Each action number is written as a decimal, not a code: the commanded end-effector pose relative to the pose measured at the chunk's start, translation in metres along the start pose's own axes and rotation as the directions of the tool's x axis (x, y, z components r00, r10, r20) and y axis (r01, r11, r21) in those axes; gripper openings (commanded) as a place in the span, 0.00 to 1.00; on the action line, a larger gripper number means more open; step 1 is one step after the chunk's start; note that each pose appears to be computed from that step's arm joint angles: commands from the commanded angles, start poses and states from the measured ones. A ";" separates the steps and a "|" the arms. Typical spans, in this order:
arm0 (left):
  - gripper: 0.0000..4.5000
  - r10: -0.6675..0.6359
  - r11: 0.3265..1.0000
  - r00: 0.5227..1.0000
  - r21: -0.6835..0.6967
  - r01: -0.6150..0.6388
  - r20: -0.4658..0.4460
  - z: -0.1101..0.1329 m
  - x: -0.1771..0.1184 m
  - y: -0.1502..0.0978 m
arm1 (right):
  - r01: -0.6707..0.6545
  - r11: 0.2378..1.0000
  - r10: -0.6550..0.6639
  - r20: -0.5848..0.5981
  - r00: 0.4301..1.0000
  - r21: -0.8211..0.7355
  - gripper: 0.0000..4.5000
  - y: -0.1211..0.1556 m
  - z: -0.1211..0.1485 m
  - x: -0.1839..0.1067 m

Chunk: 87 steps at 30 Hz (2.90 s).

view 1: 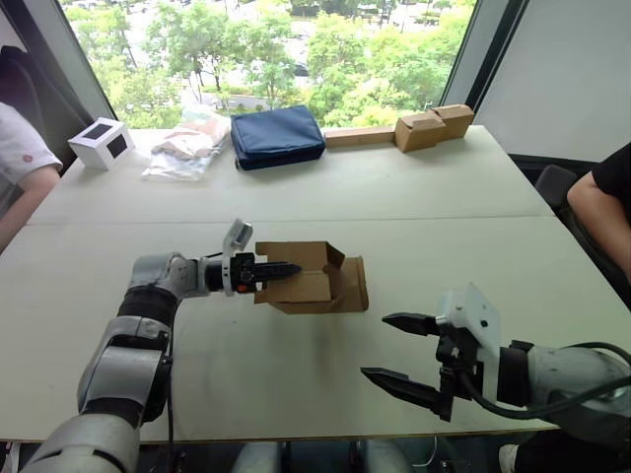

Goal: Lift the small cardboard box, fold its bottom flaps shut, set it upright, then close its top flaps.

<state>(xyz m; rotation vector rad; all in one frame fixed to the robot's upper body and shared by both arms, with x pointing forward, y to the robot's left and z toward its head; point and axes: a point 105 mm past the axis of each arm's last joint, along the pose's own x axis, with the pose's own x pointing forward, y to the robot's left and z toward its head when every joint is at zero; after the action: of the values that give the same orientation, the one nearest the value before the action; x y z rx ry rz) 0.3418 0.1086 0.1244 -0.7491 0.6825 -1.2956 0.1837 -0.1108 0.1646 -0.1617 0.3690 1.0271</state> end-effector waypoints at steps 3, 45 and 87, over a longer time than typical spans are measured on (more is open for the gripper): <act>0.02 -0.061 0.977 0.997 0.206 0.052 0.037 0.030 -0.009 -0.037 | 0.088 0.996 -0.081 0.172 0.982 -0.034 1.00 -0.015 0.027 -0.005; 0.00 -0.101 0.583 0.994 0.806 0.100 -0.051 0.103 -0.020 -0.161 | 0.031 0.994 -0.100 0.712 0.695 0.110 0.00 -0.057 0.175 0.065; 0.00 -0.168 0.577 0.984 0.803 0.151 -0.064 0.100 -0.011 -0.177 | 0.214 0.968 -0.128 0.477 0.869 -0.130 0.00 -0.072 0.109 0.029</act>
<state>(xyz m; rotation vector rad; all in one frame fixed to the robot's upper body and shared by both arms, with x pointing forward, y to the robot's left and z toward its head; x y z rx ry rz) 0.3260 0.1099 0.3103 -0.0769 0.0065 -1.5475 0.2834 -0.0932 0.2405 -0.0907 -0.1152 0.8890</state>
